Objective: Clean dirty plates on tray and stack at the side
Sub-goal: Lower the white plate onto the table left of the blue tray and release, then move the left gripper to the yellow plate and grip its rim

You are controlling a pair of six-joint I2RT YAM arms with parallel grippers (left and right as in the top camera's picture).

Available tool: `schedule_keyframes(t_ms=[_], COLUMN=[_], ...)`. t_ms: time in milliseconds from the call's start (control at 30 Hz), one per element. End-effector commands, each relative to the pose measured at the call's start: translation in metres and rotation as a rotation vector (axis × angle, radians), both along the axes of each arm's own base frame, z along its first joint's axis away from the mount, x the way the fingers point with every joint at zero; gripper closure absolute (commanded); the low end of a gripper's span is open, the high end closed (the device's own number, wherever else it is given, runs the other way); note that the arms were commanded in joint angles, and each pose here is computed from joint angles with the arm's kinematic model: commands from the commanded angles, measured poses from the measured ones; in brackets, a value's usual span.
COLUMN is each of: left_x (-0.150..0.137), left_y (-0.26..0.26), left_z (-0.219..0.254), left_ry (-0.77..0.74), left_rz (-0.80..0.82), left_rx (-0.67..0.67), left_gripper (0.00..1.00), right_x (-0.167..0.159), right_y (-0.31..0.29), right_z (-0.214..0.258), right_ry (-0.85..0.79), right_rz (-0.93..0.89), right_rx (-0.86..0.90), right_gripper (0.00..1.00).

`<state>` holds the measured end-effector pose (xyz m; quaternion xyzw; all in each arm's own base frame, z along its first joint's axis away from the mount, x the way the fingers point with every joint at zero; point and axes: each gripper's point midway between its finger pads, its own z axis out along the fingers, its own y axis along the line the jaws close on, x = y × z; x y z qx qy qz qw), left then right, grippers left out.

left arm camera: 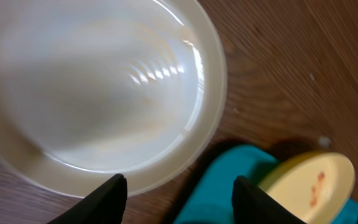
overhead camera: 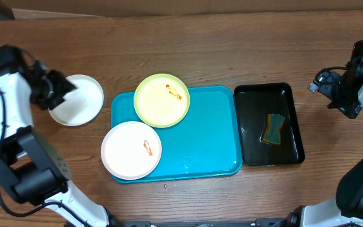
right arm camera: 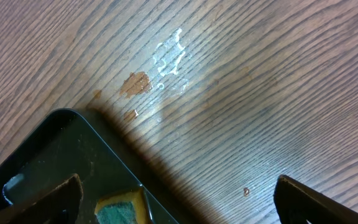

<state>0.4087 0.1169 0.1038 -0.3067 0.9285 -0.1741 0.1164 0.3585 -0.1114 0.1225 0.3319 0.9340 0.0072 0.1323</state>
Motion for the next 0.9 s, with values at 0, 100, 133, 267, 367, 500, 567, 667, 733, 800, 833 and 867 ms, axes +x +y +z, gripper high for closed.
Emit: schedule_keyframes(t_ms=[0,100,133,267,367,500,567,667,733,800,833,867], left_x=[0.009,0.009,0.008,0.0,-0.005,-0.014,-0.017,-0.023,-0.027,-0.031,-0.033,-0.035], left_y=[-0.053,-0.087,-0.096,-0.13,-0.146,-0.158,-0.16,-0.16,-0.161,-0.165,-0.167,-0.168], left_z=[0.006,-0.003,-0.006,-0.02,-0.028,-0.036,-0.04,-0.045,-0.048,-0.054,-0.057,-0.06], left_ry=[-0.023,0.019,0.033,0.093,0.118,0.153,0.163,0.186,0.199,0.205,0.21,0.215], left_rz=[-0.141,-0.234,-0.257,-0.345,-0.386,-0.404,-0.403,-0.382,-0.376,-0.385,-0.39,-0.395], left_rx=[-0.049,0.018,0.044,0.162,0.232,0.281,0.278,0.271,0.263,0.246,0.245,0.246], left_gripper=[0.46,0.48,0.48,0.48,0.48,0.47,0.49,0.55,0.59,0.62,0.62,0.62], right_x=[0.002,0.002,0.002,0.002,0.002,0.002,0.002,0.002,0.002,0.002,0.002,0.002], right_y=[-0.003,-0.003,-0.003,-0.003,-0.003,-0.003,-0.003,-0.003,-0.003,-0.003,-0.003,-0.003], right_z=[0.011,0.011,0.011,0.011,0.011,0.011,0.011,0.011,0.011,0.011,0.011,0.011], right_ry=[-0.03,-0.03,-0.03,-0.03,-0.03,-0.03,-0.03,-0.03,-0.03,-0.03,-0.03,-0.03], right_rz=[-0.008,-0.008,-0.008,-0.008,-0.008,-0.008,-0.008,-0.008,-0.008,-0.008,-0.008,-0.008], right_rx=[-0.021,-0.021,-0.021,-0.021,-0.021,-0.021,-0.021,-0.021,-0.021,-0.021,-0.021,-0.021], right_gripper=[0.0,0.0,0.0,0.0,0.0,0.0,0.0,0.0,0.0,0.0,0.0,0.0])
